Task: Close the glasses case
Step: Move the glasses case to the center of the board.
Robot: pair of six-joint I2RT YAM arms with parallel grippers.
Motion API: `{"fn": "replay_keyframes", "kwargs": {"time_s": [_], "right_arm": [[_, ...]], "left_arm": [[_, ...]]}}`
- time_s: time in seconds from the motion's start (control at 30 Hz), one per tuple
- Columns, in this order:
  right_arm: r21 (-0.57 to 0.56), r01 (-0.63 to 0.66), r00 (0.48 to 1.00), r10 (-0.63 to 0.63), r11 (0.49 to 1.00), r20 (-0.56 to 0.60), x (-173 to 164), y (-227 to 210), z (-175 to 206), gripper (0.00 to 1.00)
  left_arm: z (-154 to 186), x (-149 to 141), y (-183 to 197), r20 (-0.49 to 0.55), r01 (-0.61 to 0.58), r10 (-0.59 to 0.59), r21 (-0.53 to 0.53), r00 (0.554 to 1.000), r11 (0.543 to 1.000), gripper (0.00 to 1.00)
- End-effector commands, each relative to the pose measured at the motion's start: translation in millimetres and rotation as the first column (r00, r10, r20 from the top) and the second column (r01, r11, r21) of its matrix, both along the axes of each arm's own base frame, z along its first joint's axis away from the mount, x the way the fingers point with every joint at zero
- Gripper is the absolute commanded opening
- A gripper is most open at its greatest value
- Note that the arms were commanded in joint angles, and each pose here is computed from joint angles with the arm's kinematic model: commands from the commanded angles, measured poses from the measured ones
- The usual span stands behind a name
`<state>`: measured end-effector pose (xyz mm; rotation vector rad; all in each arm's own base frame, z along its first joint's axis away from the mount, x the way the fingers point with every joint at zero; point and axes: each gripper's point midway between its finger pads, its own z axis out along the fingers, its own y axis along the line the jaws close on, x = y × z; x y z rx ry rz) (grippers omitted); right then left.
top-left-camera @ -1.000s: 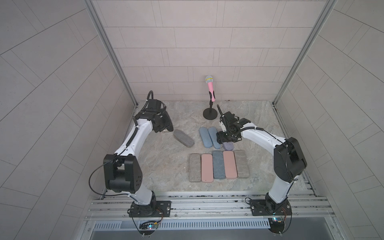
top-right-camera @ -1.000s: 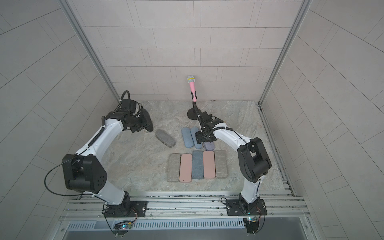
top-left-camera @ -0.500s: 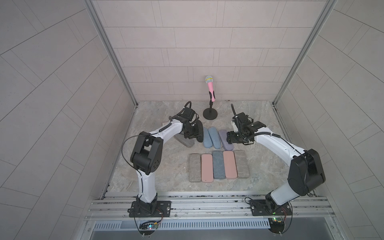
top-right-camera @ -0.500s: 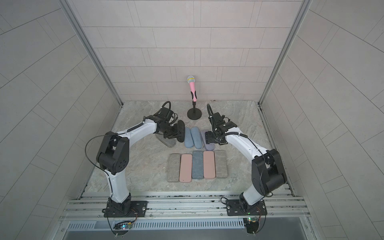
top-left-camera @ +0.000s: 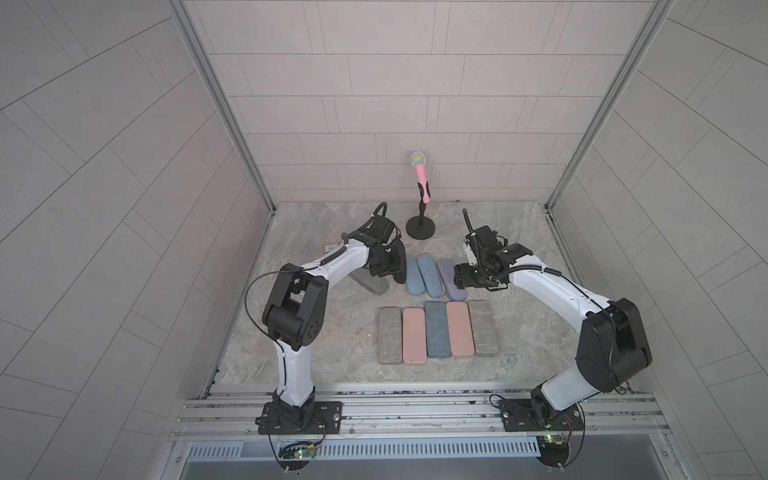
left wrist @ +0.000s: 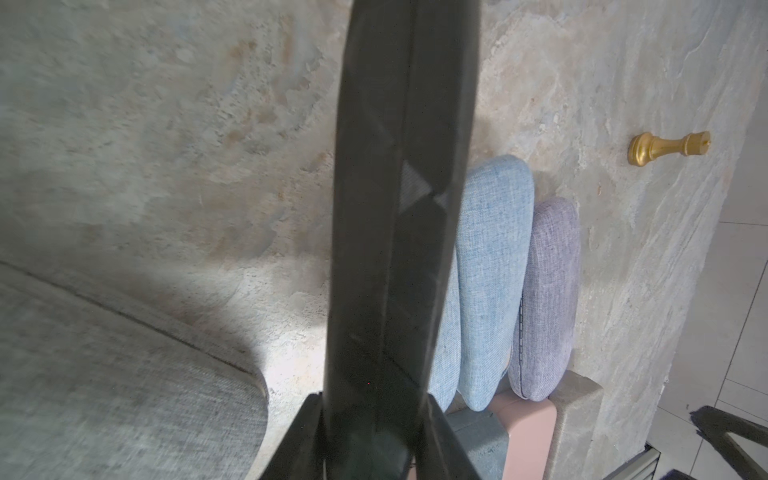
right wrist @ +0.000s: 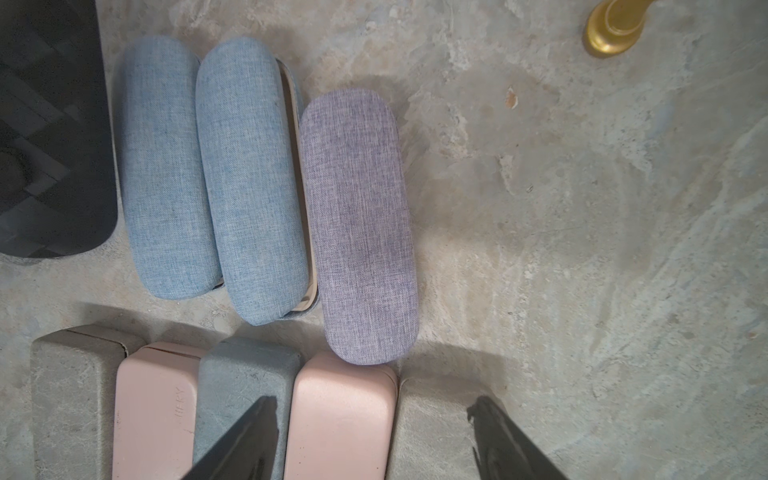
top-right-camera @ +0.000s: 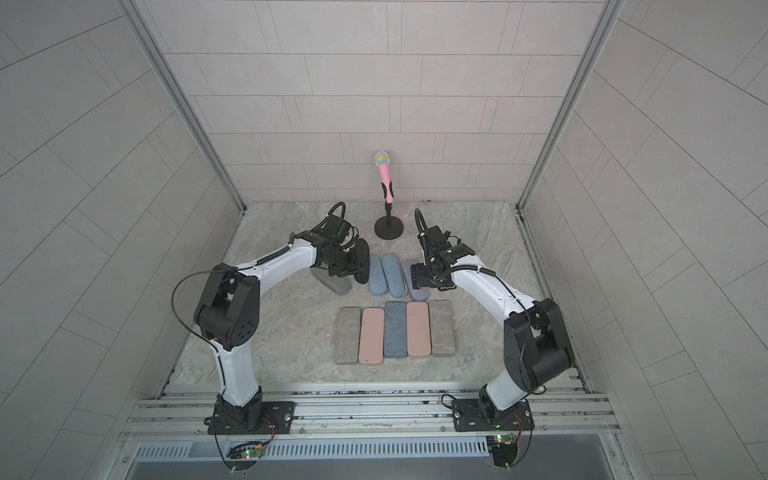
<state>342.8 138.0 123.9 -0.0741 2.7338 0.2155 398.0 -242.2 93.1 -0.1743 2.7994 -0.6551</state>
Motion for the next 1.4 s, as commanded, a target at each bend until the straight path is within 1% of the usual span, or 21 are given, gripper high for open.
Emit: {"fn": "replay_keyframes", "kwargs": {"time_s": [0.0,0.1,0.27,0.43,0.73,0.9,1.07,1.3,1.33,1.37], "right_arm": [[-0.006,0.015,1.0,-0.015,1.0,0.006,-2.3,-4.1,0.3,0.76],[-0.003,0.016,1.0,-0.016,1.0,0.0,-3.3,-3.8,-2.2,0.76],[-0.001,0.015,1.0,-0.015,1.0,-0.007,-4.2,-3.0,-4.5,0.76],[-0.007,0.015,1.0,-0.015,1.0,-0.006,-4.7,-4.6,-3.6,0.77],[-0.005,0.018,1.0,-0.018,1.0,-0.008,-5.2,-4.4,-3.7,0.77],[-0.017,0.026,1.0,-0.026,1.0,-0.008,-6.2,-7.5,-4.3,0.77],[-0.021,0.041,0.999,-0.041,0.999,-0.009,-4.8,-9.5,-6.1,0.77],[-0.018,0.061,0.998,-0.061,0.998,-0.009,-2.0,-12.3,-6.5,0.77],[-0.019,0.063,0.998,-0.063,0.998,-0.012,-2.1,-12.6,-7.4,0.77],[-0.017,0.063,0.998,-0.063,0.998,-0.012,-1.8,-12.2,-7.5,0.77]], "left_arm": [[26.8,2.2,9.7,0.075,-0.021,0.018,0.026,0.997,0.999,0.1],[21.5,2.1,12.3,0.067,-0.022,0.018,0.046,0.998,0.999,0.09],[-5.6,-0.4,13.2,0.018,-0.034,0.033,0.06,0.999,0.998,0.07],[-24.3,-3.9,10.0,-0.022,-0.047,0.048,0.041,0.999,0.998,0.06],[-41.3,-11.2,1.1,-0.062,-0.037,0.037,0.009,0.997,0.999,0.05],[-48.8,-17.1,-16.8,-0.086,-0.003,0.0,-0.034,0.996,0.999,0.05],[-50.0,-23.2,-33.1,-0.087,0.025,-0.03,-0.052,0.996,0.998,0.05],[-45.6,-23.7,-36.1,-0.079,0.037,-0.042,-0.063,0.996,0.997,0.05],[-46.2,-23.9,-35.8,-0.08,0.038,-0.042,-0.061,0.996,0.997,0.06],[-46.0,-24.1,-35.5,-0.08,0.04,-0.044,-0.059,0.996,0.997,0.1]]}}
